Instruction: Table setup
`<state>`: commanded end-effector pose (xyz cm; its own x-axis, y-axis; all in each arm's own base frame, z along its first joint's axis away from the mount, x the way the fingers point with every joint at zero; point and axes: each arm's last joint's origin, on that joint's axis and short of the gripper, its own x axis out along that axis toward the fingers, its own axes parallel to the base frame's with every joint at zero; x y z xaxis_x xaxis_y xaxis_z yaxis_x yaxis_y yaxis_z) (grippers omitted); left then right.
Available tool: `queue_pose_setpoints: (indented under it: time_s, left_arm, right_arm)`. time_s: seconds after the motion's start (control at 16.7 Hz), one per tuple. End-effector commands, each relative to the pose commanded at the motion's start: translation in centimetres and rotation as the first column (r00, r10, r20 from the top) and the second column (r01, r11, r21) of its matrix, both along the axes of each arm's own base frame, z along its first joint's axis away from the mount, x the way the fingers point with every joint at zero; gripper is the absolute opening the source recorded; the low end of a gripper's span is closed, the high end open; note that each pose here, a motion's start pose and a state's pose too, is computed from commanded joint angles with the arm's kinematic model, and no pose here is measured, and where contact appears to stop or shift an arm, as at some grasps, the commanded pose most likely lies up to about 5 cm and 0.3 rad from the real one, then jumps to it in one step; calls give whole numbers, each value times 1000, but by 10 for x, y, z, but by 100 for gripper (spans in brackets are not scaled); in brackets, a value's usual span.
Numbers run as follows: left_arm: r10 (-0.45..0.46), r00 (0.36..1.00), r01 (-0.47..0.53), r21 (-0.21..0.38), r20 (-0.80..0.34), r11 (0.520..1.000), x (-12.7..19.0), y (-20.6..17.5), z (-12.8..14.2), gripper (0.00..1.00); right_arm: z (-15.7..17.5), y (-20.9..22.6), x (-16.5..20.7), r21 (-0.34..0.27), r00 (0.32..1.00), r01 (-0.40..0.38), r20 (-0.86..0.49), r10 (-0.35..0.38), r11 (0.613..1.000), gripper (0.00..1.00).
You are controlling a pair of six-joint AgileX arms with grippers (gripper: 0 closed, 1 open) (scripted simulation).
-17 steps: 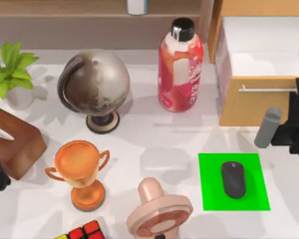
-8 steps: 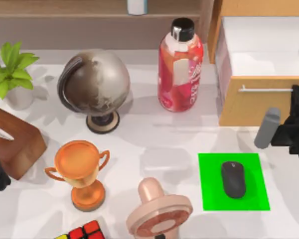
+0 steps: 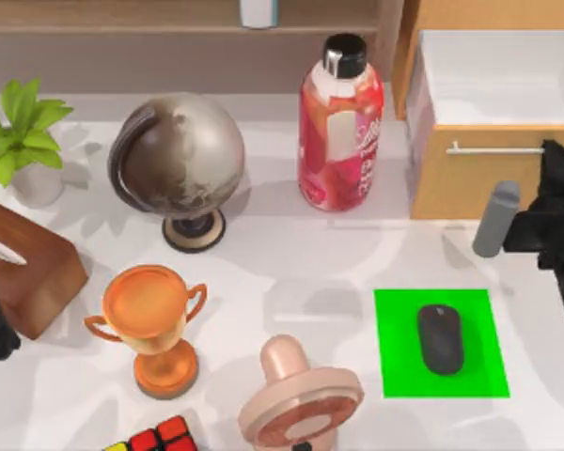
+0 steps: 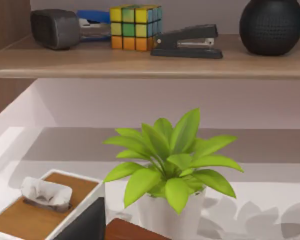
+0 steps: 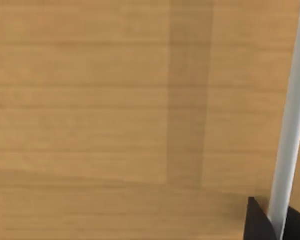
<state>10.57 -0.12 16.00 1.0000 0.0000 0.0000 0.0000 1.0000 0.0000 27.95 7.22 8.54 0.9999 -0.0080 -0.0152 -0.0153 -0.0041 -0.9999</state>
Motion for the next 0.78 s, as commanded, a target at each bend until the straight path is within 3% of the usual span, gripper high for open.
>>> queue_pose_setpoints:
  time_s: [0.24,0.54,0.78]
  left_arm:
    - [0,1000,0,0,0,1000,0,0,0,100]
    - [0,1000,0,0,0,1000,0,0,0,100]
    - [0,1000,0,0,0,1000,0,0,0,100]
  right_arm:
    - [3,-1,33,4,1000,1,10,-1,1000,0]
    - [2,0,35,7,1000,-2,5,2,1000,0]
    - [1,0,59,6,1000,-2,0,2,1000,0]
